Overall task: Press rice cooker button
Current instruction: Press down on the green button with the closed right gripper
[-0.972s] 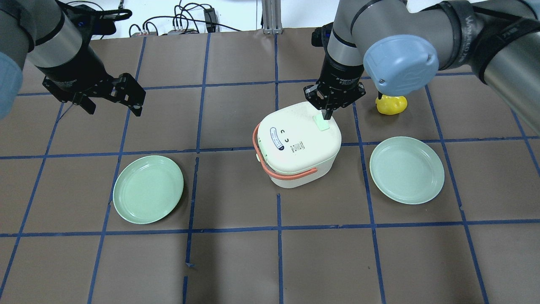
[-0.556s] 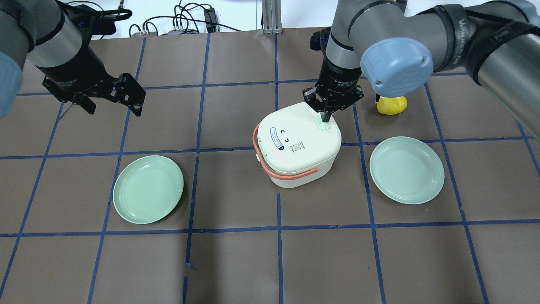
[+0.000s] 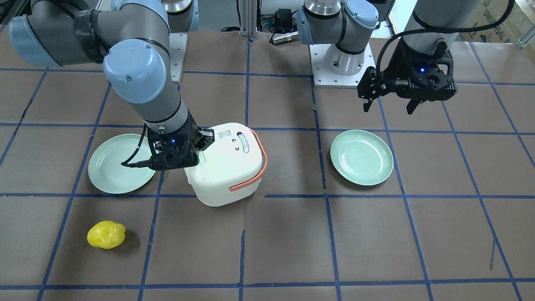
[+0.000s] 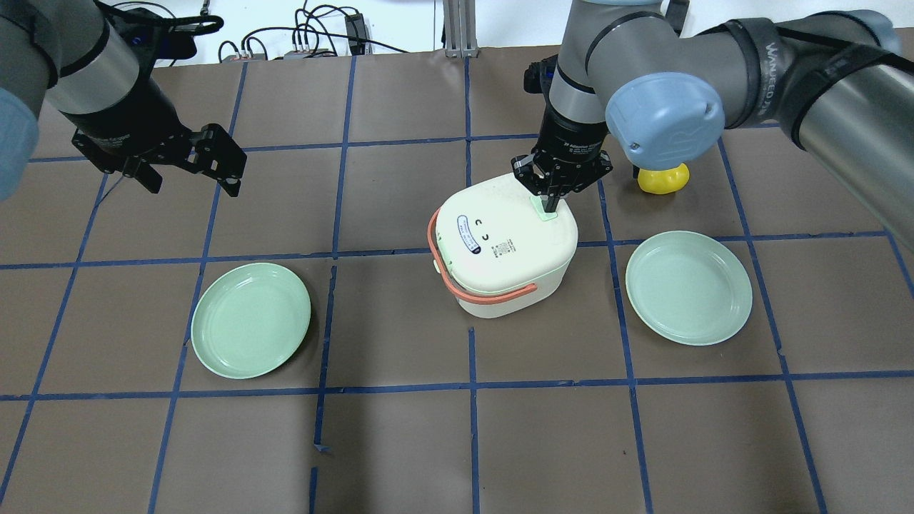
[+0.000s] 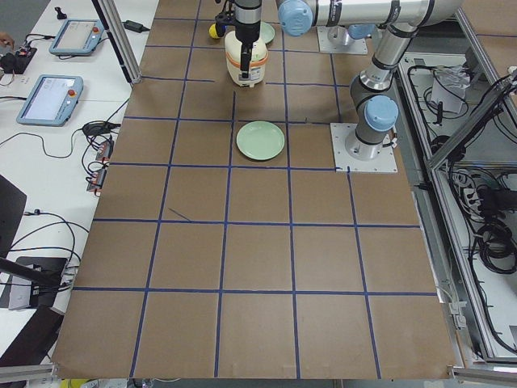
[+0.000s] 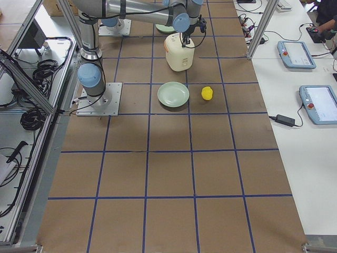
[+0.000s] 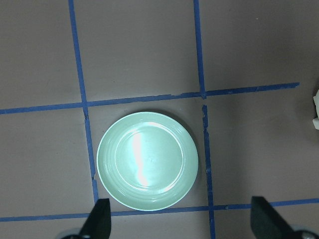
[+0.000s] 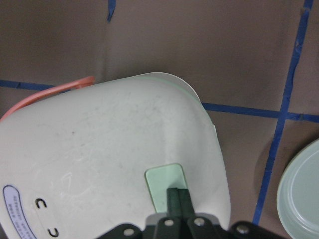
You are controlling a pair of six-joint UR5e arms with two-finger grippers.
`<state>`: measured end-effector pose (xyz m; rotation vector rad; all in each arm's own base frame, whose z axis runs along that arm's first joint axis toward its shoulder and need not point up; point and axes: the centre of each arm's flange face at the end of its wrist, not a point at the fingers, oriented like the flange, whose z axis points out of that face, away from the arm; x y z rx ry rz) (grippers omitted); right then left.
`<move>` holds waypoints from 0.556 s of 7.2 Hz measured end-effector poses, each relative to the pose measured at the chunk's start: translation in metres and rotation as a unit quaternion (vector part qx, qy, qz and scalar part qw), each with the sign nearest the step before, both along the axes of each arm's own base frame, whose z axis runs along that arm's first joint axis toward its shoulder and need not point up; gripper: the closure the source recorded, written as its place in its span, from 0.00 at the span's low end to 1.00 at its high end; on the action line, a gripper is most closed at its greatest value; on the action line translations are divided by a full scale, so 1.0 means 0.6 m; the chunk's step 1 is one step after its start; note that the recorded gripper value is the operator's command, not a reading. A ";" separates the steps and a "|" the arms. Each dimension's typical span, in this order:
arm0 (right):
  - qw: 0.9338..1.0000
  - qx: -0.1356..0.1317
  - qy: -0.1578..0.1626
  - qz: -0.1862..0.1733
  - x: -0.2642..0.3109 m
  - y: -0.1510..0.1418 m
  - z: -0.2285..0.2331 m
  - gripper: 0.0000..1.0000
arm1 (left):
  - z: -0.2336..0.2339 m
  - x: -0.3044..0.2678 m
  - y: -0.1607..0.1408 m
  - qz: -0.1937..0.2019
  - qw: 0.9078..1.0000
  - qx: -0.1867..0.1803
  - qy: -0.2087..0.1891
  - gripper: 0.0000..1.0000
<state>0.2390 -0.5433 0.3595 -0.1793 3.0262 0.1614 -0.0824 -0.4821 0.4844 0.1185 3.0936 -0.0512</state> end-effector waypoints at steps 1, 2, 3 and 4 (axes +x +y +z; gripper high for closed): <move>1.000 0.000 0.000 0.000 0.000 -0.001 -0.003 0.94 | 0.000 0.000 0.000 0.000 1.000 0.000 0.000 0.00; 1.000 0.000 0.000 0.000 0.000 -0.002 -0.004 0.94 | 0.000 0.000 0.000 0.000 1.000 0.000 0.000 0.00; 1.000 -0.001 0.000 -0.001 0.000 -0.002 -0.002 0.79 | 0.000 0.000 0.000 0.000 1.000 0.000 0.000 0.00; 1.000 -0.005 0.000 -0.004 0.002 -0.002 0.008 0.36 | 0.000 0.000 0.000 0.000 1.000 0.000 0.000 0.00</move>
